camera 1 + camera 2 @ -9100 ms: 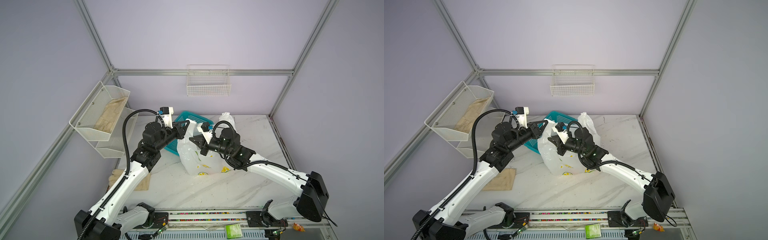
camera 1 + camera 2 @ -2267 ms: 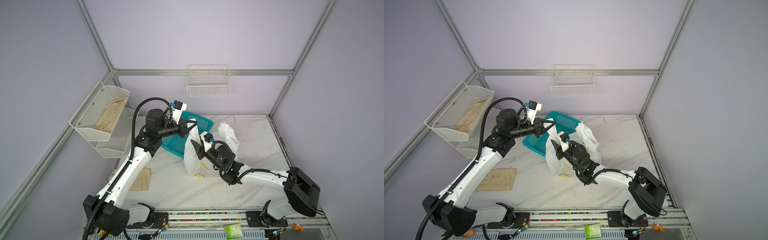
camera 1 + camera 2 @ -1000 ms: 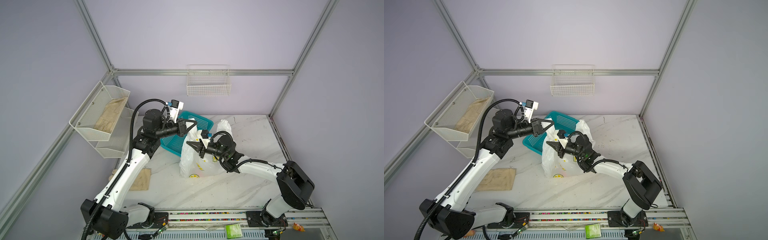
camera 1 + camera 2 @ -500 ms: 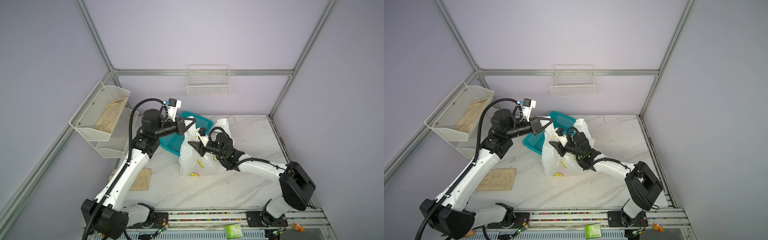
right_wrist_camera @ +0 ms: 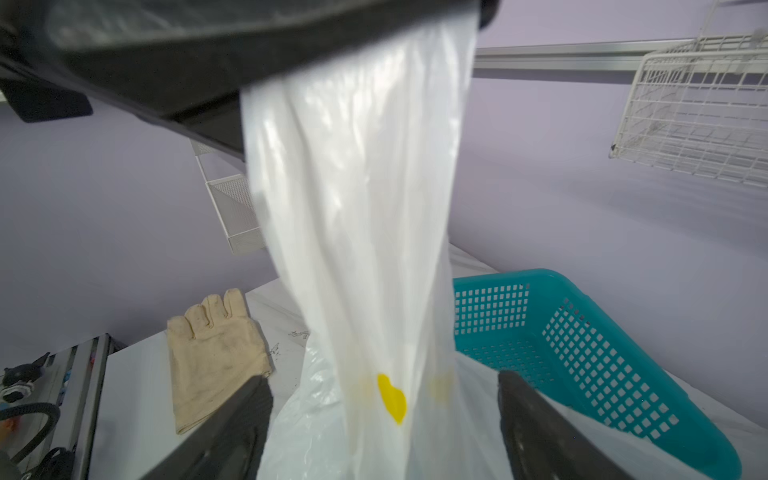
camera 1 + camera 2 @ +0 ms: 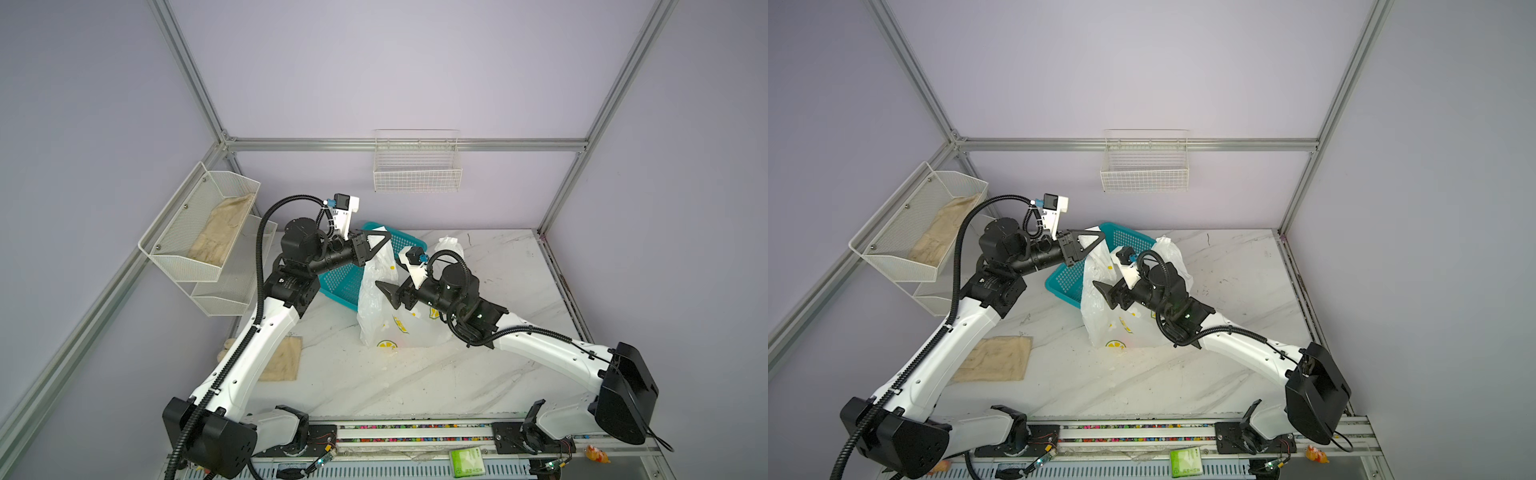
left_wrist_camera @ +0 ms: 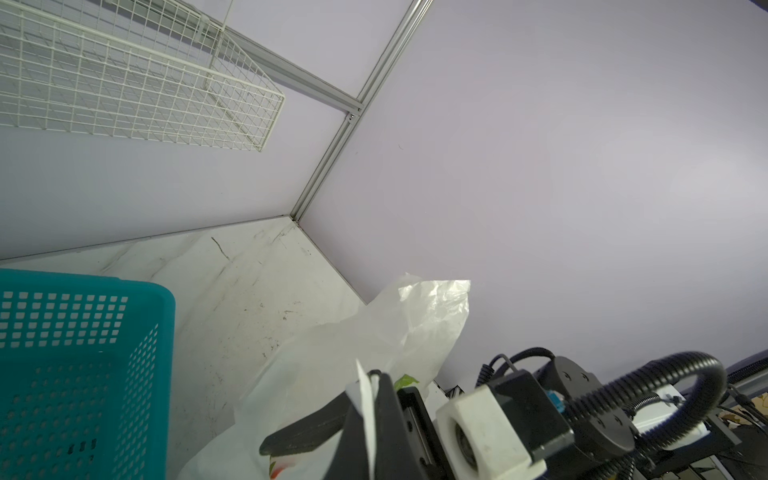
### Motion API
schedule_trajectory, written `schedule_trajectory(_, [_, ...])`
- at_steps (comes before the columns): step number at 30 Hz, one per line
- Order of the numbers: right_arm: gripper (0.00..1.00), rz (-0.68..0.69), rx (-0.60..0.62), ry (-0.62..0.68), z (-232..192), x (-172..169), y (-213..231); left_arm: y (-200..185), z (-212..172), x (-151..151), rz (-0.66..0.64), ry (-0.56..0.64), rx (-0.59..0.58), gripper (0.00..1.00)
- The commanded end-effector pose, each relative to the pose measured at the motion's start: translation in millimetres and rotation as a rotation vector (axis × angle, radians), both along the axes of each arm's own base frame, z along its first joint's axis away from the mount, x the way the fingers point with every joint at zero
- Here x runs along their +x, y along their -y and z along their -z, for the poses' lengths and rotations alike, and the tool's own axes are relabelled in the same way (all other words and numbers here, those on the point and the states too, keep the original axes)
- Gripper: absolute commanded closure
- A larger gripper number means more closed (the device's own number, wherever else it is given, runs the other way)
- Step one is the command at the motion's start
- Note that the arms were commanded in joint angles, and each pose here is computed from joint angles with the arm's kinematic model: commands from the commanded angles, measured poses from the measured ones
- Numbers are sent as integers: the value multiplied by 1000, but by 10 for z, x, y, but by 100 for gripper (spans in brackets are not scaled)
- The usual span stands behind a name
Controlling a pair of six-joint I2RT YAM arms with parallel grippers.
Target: Place the fake fruits into the plastic bag and tie a complex knot
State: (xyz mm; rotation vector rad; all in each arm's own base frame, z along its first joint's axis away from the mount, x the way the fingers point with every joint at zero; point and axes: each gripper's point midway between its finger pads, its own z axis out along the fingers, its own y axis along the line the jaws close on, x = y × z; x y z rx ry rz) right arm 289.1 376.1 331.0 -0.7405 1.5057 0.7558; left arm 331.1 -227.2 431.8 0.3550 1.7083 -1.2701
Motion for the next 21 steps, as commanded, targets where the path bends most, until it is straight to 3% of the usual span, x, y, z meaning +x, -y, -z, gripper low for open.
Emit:
schedule_trajectory(1, [13,189,82,55,-371,63,158,-53,-54,-20,-20,19,-33,100])
schedule_trajectory(8, [12,362,172,38,-409,-59,71,-76,-80,-18,-36,-7,-58,100])
schedule_trajectory(21, [12,550,232,46,-161,200,-244,-84,-134,-46,-34,-45,-100,100])
